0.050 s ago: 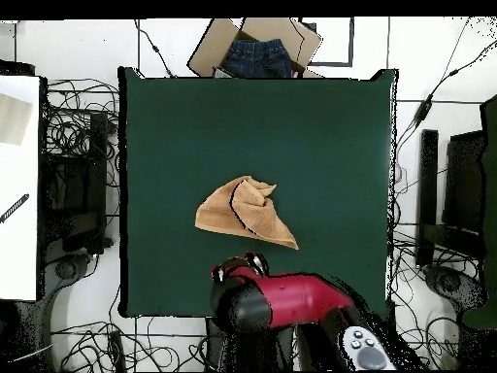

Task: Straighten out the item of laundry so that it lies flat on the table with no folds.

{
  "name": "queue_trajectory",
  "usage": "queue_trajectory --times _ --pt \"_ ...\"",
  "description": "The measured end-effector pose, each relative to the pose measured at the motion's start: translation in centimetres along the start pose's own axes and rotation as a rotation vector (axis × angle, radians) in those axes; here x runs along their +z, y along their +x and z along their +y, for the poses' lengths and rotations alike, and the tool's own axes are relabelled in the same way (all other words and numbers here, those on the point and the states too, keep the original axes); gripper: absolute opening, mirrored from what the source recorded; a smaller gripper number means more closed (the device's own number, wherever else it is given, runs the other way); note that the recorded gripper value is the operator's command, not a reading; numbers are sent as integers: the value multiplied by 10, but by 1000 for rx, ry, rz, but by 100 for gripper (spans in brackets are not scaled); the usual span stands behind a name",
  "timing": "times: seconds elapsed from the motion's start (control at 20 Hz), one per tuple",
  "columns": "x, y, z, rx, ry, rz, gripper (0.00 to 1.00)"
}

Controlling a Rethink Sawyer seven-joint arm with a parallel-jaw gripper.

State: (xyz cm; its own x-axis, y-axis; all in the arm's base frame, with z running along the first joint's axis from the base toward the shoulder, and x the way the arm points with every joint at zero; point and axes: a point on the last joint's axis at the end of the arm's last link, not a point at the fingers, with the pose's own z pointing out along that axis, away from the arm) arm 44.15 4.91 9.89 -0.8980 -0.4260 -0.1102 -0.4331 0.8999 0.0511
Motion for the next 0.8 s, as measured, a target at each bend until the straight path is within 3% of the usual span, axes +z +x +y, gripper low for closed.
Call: queue_trajectory --times 0.35,0.8 --pt "0 -15 51 2 17 -2 100" --pt "2 -32 133 73 37 5 100"
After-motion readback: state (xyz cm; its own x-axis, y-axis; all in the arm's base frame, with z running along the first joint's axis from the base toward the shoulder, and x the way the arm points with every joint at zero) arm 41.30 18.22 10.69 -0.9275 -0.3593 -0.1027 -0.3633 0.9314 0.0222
